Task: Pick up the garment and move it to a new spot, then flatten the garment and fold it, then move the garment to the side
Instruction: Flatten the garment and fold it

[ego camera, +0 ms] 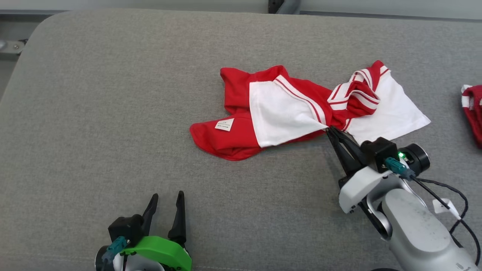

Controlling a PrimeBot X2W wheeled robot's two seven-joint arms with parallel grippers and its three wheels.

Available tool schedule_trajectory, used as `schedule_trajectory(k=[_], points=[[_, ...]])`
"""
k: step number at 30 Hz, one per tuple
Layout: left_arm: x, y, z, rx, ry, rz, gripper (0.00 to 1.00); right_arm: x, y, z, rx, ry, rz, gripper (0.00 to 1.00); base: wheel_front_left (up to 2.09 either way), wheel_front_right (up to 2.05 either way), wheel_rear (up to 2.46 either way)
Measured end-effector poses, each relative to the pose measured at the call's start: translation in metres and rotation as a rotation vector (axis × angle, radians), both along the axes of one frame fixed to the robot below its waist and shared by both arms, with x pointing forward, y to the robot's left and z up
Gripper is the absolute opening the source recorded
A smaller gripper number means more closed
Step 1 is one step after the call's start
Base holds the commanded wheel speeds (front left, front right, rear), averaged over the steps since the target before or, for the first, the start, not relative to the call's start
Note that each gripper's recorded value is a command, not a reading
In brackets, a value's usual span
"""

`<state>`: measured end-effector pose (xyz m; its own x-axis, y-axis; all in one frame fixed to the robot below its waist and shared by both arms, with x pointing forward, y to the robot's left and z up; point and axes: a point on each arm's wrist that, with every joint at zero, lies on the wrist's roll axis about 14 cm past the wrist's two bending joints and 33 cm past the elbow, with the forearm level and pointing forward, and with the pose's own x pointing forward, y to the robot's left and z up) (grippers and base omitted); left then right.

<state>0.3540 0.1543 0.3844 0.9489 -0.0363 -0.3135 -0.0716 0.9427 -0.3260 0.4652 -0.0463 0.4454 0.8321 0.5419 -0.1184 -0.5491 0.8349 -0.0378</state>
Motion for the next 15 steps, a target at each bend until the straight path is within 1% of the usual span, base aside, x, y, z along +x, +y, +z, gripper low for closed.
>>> schedule_trajectory(k=[3, 5, 10, 11, 12, 13, 15], points=[[0.005, -0.006, 0.003, 0.0, -0.013, -0.024, 1.0, -0.009, -0.024, 0.006, -0.008, -0.021, -0.043, 0.0, 0.0, 0.0, 0.0], [0.007, -0.013, 0.004, 0.0, -0.02, -0.048, 1.0, -0.019, -0.044, 0.004, 0.001, -0.007, -0.086, 0.0, 0.0, 0.0, 0.0], [0.013, -0.024, 0.008, -0.001, -0.036, -0.088, 1.0, -0.052, -0.1, -0.017, -0.042, 0.072, -0.193, 0.0, 0.0, 0.0, 0.0], [0.014, -0.026, 0.009, 0.001, -0.041, -0.095, 1.0, -0.055, -0.109, -0.017, -0.026, 0.083, -0.223, 0.29, 0.0, 0.0, 0.0], [0.016, -0.028, 0.01, 0.004, -0.045, -0.105, 1.0, -0.058, -0.116, -0.018, -0.025, 0.088, -0.242, 0.8, 0.0, 0.0, 0.0], [0.017, -0.03, 0.011, 0.007, -0.048, -0.113, 1.0, -0.06, -0.123, -0.016, -0.021, 0.085, -0.265, 1.0, 0.0, 0.0, 0.0], [0.021, -0.034, 0.013, 0.007, -0.056, -0.126, 1.0, -0.059, -0.136, -0.006, -0.002, 0.06, -0.312, 1.0, 0.0, 0.0, 0.0]])
